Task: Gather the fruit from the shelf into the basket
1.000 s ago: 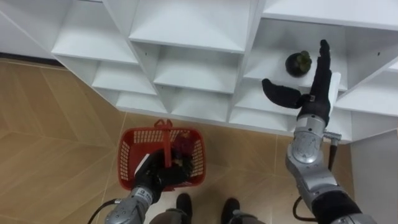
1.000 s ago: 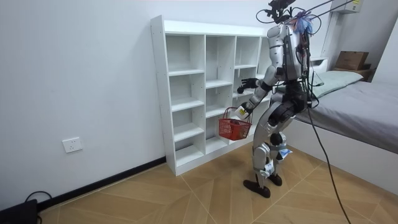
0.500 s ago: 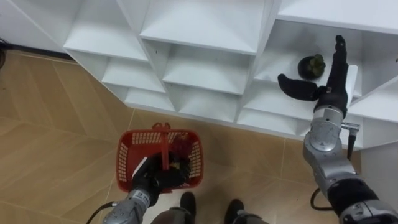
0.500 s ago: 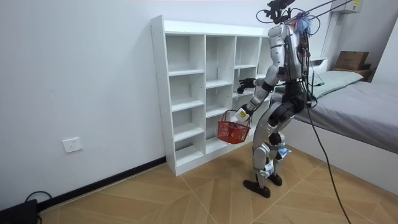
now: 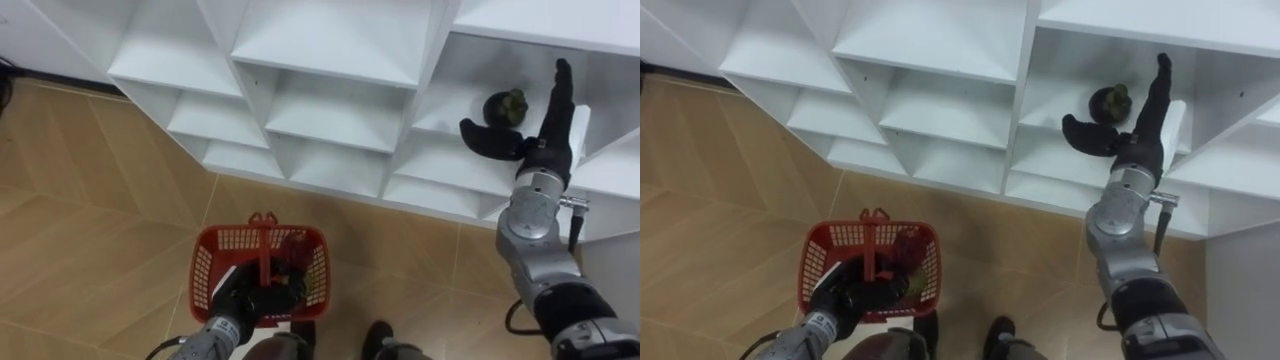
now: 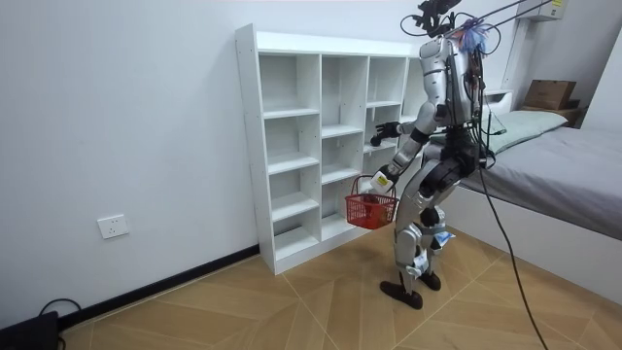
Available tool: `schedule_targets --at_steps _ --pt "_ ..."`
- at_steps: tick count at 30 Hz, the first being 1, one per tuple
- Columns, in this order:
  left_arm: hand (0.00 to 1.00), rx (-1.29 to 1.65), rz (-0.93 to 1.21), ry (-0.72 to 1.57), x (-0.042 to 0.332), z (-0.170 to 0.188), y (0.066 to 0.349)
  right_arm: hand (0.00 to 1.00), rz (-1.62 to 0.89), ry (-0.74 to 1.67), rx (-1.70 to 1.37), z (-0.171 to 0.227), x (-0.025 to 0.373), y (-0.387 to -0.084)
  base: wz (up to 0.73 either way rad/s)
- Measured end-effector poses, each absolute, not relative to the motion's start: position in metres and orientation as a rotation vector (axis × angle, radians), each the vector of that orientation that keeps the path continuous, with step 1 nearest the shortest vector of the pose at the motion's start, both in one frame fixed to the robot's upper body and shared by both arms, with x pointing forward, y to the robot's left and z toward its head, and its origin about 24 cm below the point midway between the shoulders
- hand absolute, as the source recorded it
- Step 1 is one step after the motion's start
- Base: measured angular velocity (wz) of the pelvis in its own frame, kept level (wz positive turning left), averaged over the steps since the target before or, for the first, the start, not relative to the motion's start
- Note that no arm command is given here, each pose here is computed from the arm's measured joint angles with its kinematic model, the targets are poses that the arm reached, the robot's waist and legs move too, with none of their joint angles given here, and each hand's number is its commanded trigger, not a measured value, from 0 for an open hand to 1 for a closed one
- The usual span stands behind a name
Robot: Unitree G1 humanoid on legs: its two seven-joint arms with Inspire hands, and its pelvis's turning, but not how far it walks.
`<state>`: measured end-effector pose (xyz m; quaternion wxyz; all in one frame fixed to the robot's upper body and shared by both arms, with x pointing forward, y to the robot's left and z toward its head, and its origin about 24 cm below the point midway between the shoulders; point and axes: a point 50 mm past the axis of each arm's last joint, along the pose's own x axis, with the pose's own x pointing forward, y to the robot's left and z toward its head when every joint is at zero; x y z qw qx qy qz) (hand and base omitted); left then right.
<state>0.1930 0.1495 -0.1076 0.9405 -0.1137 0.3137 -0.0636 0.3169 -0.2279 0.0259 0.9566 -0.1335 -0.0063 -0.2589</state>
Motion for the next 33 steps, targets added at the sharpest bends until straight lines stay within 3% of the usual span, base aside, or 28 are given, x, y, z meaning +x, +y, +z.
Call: schedule_targets --at_steps 33 --pt "1.0 -0.197 -0.168 0.622 0.207 -0.101 0.15 0.0 -0.592 0.085 -0.236 0.031 0.332 -0.244 0.0"
